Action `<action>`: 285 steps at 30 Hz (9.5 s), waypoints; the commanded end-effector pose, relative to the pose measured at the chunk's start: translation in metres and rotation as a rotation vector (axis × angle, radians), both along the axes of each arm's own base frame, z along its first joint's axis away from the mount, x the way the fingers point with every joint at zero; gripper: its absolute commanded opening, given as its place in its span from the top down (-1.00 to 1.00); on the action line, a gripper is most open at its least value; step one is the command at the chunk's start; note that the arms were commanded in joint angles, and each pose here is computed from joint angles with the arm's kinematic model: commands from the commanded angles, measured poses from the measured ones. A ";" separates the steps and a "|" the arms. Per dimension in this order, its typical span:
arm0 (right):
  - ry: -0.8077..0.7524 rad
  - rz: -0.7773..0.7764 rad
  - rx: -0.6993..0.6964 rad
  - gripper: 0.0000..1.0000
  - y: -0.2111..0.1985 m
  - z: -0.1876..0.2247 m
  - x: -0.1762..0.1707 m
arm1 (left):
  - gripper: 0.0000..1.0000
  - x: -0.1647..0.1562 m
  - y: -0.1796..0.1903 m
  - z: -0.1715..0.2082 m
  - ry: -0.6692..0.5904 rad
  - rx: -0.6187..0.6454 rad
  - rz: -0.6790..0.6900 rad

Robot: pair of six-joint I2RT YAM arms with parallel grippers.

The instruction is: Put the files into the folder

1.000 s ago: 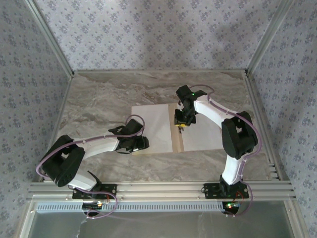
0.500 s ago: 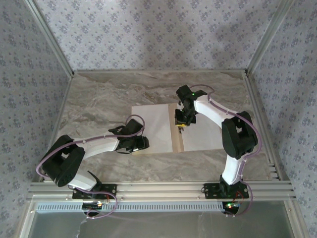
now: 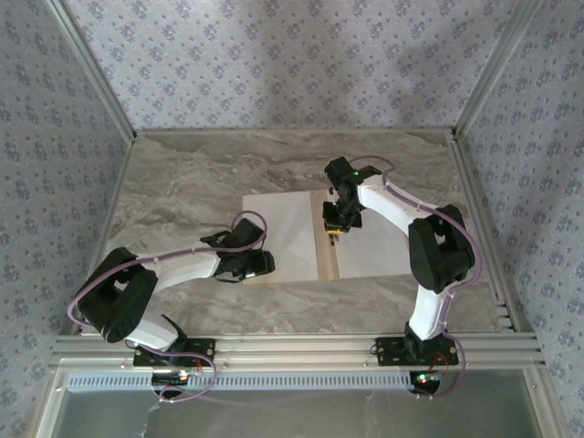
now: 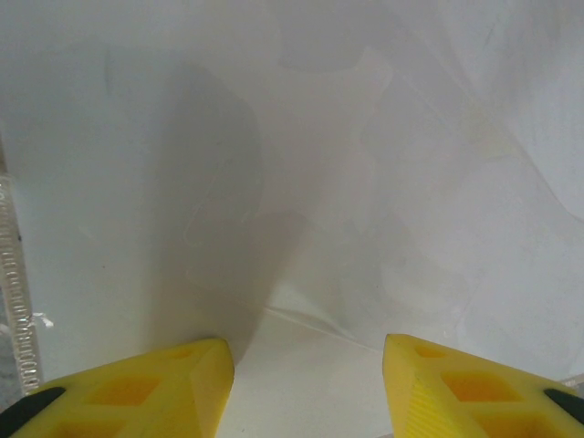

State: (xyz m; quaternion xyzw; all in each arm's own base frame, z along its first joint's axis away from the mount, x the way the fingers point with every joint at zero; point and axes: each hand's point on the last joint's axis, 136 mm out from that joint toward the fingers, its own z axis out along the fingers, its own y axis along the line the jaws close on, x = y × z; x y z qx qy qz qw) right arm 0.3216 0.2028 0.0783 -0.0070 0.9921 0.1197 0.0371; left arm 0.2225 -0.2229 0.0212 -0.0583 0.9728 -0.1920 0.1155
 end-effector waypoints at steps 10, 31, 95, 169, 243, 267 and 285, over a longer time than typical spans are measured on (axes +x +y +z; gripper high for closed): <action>0.042 0.022 -0.069 0.77 -0.014 -0.009 -0.013 | -0.01 -0.030 0.024 -0.035 0.129 0.132 -0.019; 0.030 0.023 -0.058 0.74 -0.013 -0.004 -0.012 | -0.01 -0.033 0.025 -0.038 0.140 0.139 -0.022; 0.075 -0.069 -0.025 0.59 -0.017 -0.007 0.006 | 0.04 -0.033 0.026 -0.045 0.168 0.174 -0.030; 0.134 -0.009 -0.344 0.81 -0.054 -0.051 -0.025 | 0.19 -0.037 0.029 -0.056 0.200 0.207 -0.038; 0.153 -0.038 -0.216 0.83 -0.039 -0.073 -0.027 | 0.21 -0.043 0.038 -0.056 0.206 0.228 -0.029; 0.106 -0.050 -0.159 0.83 -0.033 -0.045 -0.017 | 0.21 -0.045 0.040 -0.058 0.206 0.232 -0.029; -0.026 -0.046 -0.080 0.61 -0.026 0.010 -0.003 | 0.21 -0.044 0.043 -0.056 0.199 0.246 -0.027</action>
